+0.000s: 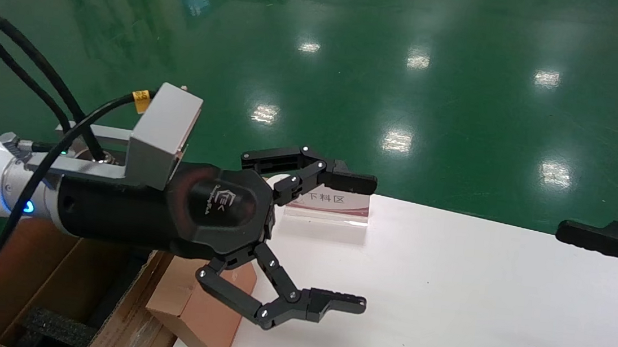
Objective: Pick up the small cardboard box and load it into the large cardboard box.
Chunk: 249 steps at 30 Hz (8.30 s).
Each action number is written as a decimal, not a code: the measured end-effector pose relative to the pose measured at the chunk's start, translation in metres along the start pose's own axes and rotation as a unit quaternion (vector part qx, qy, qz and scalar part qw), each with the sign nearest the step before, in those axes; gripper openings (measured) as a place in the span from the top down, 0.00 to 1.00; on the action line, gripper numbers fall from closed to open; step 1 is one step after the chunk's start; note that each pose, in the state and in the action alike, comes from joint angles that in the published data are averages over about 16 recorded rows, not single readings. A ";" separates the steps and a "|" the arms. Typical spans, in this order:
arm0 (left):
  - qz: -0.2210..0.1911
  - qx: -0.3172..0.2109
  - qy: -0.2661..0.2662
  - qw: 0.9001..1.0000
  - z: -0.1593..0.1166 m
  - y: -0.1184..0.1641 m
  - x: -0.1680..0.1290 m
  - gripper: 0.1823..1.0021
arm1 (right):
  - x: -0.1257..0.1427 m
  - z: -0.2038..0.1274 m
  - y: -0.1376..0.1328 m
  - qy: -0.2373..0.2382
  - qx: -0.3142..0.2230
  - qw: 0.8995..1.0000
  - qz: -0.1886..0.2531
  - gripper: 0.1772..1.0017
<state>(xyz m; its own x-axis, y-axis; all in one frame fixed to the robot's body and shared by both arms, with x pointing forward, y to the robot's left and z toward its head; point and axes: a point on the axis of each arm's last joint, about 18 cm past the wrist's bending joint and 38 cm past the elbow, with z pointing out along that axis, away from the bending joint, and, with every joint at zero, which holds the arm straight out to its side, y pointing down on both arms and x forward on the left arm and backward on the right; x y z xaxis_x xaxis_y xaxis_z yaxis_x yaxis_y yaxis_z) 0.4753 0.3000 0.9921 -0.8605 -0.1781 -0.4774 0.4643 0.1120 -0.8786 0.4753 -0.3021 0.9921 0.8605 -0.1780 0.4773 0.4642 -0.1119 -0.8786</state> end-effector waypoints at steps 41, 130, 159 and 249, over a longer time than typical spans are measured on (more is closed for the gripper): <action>-0.162 -0.298 -0.101 0.935 -0.020 0.022 -0.040 0.00 | 0.000 0.000 0.000 0.000 0.000 1.000 0.000 0.00; -0.346 -0.587 -0.272 0.679 -0.041 0.046 -0.050 0.08 | 0.000 0.000 0.000 0.000 0.000 1.000 0.000 0.08; -0.315 -0.544 -0.303 0.717 -0.038 -0.003 -0.073 0.76 | 0.000 0.000 0.000 0.000 0.000 1.000 0.000 0.79; -0.339 -0.598 -0.511 0.516 -0.240 0.030 -0.042 0.90 | 0.000 0.000 0.000 0.000 0.000 1.000 0.000 0.14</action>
<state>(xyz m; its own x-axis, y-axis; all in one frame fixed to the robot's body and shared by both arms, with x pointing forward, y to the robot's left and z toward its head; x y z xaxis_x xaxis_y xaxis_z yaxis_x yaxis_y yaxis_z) 0.4746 0.5455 0.9893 0.1039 -0.9267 -0.3612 -0.8588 0.0996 -0.5025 0.4756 -0.3024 0.9922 0.8605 -0.1785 0.4771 0.4641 -0.1113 -0.8788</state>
